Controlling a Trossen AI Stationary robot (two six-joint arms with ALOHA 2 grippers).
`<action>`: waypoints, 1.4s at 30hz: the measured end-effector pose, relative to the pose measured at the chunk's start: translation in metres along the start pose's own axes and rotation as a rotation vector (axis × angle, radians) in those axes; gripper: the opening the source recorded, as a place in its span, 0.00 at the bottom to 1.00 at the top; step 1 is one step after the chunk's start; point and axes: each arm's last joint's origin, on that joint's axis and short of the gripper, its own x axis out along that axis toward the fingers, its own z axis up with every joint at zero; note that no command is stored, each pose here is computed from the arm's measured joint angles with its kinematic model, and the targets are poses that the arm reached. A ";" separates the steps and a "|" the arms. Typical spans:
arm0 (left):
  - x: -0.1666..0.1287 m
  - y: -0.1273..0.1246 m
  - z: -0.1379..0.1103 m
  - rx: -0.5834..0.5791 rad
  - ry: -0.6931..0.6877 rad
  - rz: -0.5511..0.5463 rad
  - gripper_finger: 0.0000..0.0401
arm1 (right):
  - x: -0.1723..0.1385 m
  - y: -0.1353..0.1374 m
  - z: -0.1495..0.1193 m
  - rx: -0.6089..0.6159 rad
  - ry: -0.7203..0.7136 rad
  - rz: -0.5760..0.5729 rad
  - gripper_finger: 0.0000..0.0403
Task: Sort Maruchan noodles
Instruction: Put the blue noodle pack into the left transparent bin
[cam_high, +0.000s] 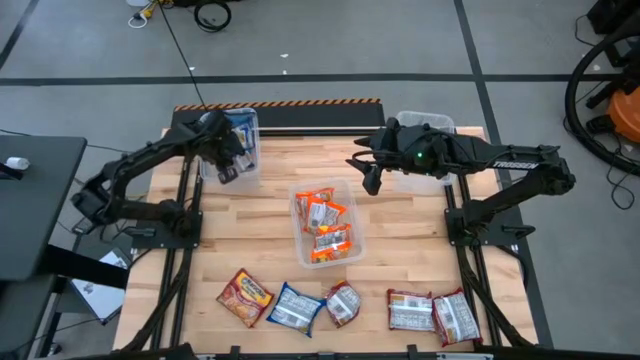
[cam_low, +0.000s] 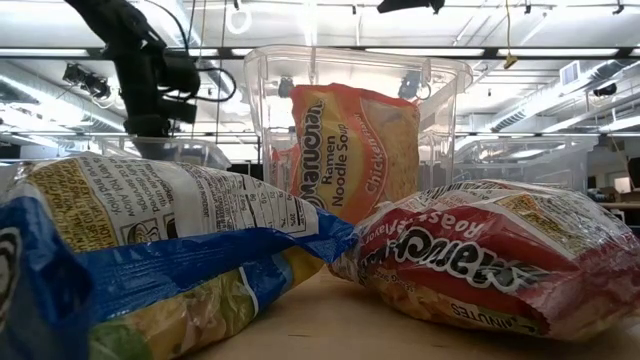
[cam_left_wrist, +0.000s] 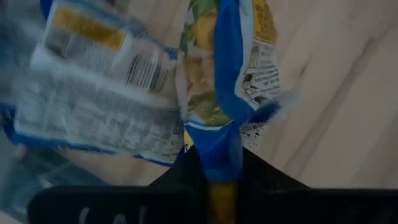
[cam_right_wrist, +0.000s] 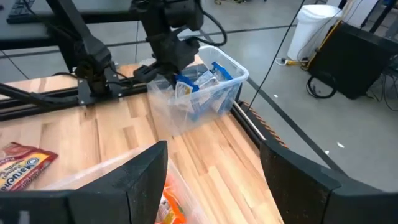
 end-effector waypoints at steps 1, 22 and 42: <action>0.002 0.003 -0.001 -0.040 0.002 -0.012 0.14 | 0.000 0.000 0.000 0.002 0.000 0.000 0.65; 0.012 0.031 0.006 -0.139 0.064 0.031 0.36 | 0.002 -0.006 0.001 0.033 -0.003 -0.023 0.65; -0.119 -0.018 0.044 -0.483 -0.078 -0.411 0.36 | 0.002 -0.006 -0.008 -0.045 0.091 0.009 0.65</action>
